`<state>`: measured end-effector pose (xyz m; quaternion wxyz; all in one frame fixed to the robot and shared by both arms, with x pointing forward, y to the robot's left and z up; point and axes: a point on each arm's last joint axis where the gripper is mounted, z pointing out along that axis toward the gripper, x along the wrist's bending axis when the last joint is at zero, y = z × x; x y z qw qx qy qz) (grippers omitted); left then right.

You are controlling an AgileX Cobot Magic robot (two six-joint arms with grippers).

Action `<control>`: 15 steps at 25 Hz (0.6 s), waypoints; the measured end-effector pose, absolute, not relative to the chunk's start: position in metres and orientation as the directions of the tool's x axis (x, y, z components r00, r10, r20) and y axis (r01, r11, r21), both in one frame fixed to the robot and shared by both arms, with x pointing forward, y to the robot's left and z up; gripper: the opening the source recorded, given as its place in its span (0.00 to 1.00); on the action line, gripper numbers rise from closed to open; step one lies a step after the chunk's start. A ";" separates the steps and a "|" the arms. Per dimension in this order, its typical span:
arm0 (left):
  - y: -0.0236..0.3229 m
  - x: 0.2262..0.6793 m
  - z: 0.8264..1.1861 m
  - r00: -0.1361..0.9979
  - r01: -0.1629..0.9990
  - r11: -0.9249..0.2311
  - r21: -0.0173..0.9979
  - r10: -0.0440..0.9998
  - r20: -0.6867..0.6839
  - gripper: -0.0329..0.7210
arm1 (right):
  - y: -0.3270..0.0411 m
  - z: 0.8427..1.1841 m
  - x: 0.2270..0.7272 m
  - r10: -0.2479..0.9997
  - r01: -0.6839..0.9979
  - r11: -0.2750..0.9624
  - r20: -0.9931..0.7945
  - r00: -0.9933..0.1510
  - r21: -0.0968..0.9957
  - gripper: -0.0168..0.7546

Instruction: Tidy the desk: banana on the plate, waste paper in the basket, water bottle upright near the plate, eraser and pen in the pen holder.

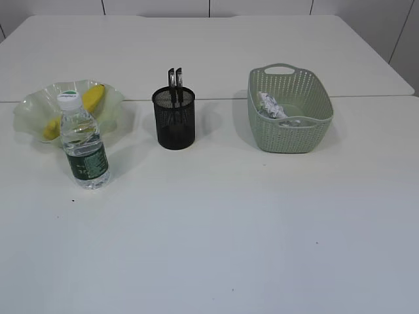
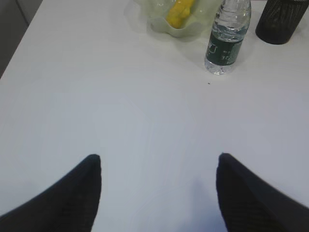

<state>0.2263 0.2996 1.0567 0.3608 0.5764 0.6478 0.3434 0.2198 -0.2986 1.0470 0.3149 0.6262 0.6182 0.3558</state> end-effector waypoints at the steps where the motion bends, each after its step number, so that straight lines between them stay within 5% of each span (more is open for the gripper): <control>1: 0.300 0.227 1.057 -0.076 0.491 0.099 0.866 0.995 -0.071 0.76 | -0.299 1.047 0.221 0.999 0.542 -0.027 0.047 -0.024 0.840 0.58; 15: 0.300 0.229 1.056 -0.070 0.484 0.088 0.871 0.996 -0.062 0.76 | -0.298 1.043 0.227 0.999 0.521 0.005 0.023 -0.048 0.853 0.58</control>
